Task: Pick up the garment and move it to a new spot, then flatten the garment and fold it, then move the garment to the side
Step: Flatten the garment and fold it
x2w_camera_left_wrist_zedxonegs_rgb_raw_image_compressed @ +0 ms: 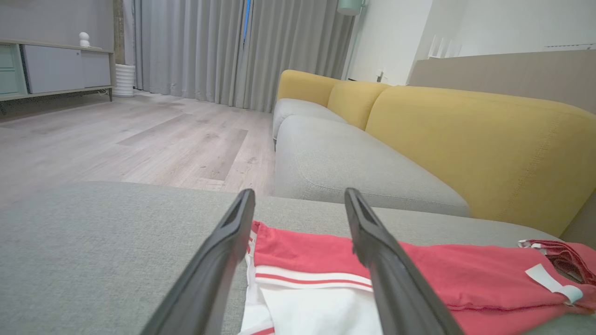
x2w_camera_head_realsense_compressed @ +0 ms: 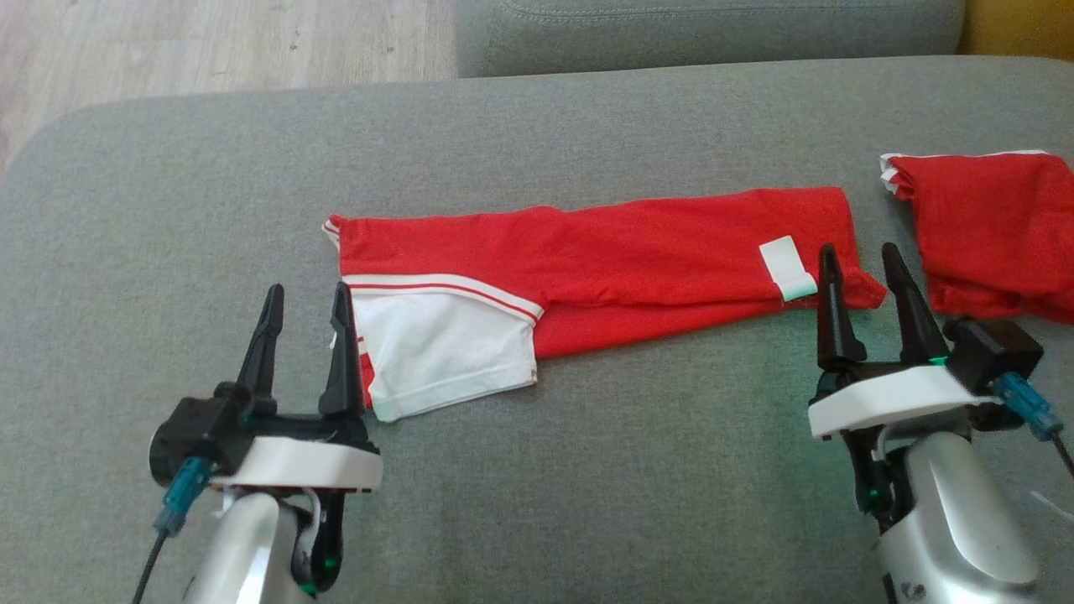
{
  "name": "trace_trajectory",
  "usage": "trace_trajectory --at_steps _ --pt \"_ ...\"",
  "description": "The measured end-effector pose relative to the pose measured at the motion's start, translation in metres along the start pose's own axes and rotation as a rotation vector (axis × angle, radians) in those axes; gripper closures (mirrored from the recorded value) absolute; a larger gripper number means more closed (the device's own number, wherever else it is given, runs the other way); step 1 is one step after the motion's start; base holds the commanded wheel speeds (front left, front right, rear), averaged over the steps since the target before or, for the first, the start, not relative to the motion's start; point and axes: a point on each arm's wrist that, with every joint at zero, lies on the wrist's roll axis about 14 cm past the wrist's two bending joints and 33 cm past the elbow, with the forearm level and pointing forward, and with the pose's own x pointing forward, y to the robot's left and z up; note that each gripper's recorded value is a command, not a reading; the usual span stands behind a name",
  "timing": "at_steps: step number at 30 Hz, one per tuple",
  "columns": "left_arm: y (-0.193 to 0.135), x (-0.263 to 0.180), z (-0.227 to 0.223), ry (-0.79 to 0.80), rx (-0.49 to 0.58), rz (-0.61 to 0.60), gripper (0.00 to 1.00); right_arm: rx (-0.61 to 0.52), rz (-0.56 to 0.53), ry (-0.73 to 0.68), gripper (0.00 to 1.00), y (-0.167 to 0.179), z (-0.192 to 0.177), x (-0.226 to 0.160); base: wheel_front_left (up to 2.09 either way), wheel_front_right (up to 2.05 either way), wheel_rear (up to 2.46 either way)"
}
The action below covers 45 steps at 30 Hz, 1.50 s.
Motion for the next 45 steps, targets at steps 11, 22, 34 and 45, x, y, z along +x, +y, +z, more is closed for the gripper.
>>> trace_trajectory --at_steps 11,22,34,45 --pt "0.007 0.001 -0.007 0.015 0.009 0.005 0.00 -0.025 -0.023 0.072 0.00 -0.008 -0.023 0.004 0.00 0.00 0.00" --pt "0.011 0.012 -0.020 0.050 0.013 -0.003 0.00 0.101 -0.217 0.252 0.00 -0.058 -0.067 0.036 0.00 0.00 0.00" --pt "0.011 0.015 -0.019 0.049 0.010 -0.006 0.00 0.124 -0.223 0.419 1.00 -0.052 -0.103 0.039 0.00 0.00 0.00" --pt "-0.004 0.018 -0.007 0.016 0.007 -0.044 0.00 0.060 -0.254 0.302 1.00 -0.074 -0.067 0.037 0.00 0.00 0.00"
